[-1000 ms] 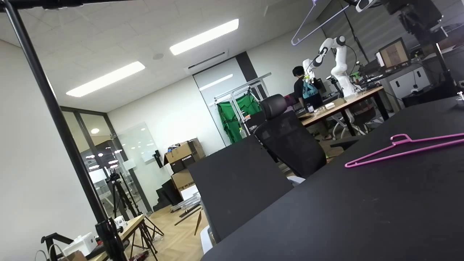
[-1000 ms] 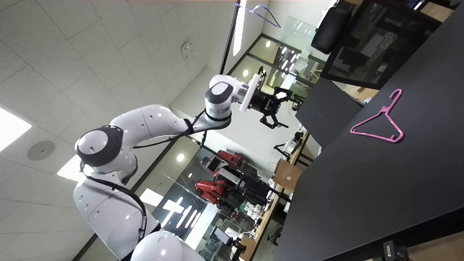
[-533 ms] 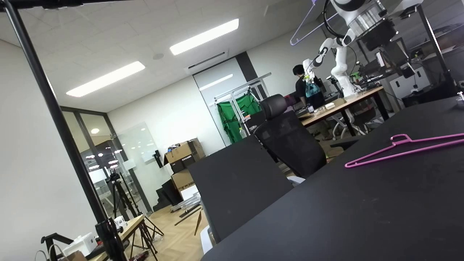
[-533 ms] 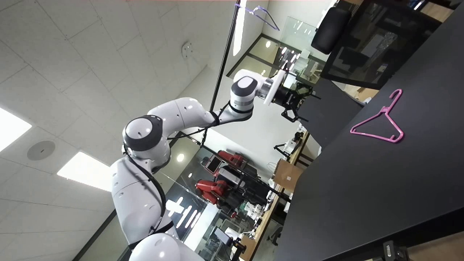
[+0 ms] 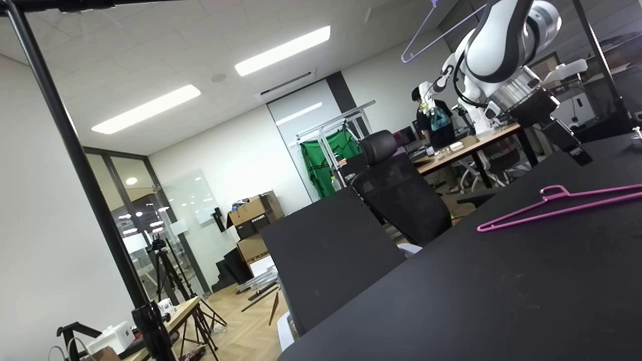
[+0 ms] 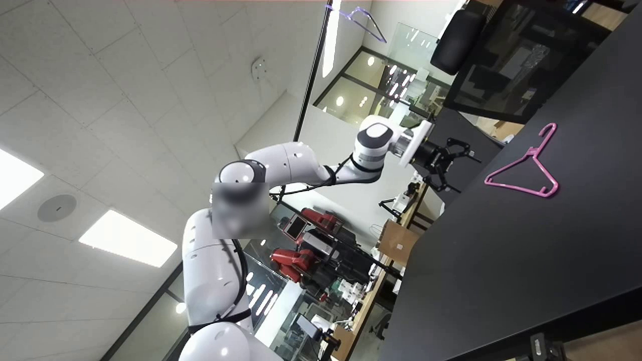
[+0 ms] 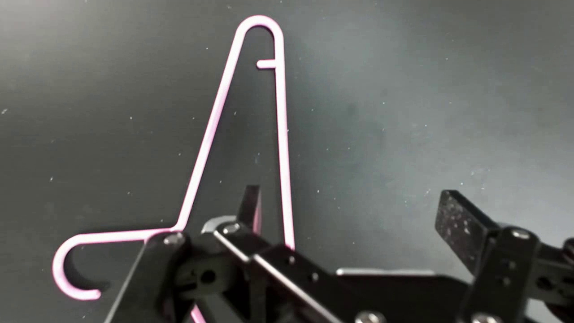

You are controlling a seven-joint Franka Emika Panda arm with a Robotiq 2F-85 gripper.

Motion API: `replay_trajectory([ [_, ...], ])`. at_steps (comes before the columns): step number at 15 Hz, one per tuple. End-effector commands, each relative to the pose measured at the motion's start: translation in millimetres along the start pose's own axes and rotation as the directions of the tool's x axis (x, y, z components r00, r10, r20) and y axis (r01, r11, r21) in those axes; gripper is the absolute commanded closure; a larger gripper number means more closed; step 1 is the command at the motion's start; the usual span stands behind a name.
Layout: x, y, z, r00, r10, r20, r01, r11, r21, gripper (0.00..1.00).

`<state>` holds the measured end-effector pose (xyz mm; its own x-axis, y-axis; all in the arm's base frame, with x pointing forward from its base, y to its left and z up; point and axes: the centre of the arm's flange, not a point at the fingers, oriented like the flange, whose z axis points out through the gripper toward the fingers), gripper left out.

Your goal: Pick the pink hanger on the table and hang it on the stand

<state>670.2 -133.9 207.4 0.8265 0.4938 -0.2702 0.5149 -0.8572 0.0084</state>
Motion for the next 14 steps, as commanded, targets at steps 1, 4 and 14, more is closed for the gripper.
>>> replay_trajectory([
  [1,2.7,0.0,7.4,1.000,0.006,0.010,-0.006,1.000,0.001,0.00],
  [4,4.6,2.4,8.0,1.000,0.015,0.014,-0.015,1.000,0.000,0.00],
  [14,26.3,29.3,43.4,0.995,-0.005,-0.099,0.002,1.000,-0.030,0.00],
])
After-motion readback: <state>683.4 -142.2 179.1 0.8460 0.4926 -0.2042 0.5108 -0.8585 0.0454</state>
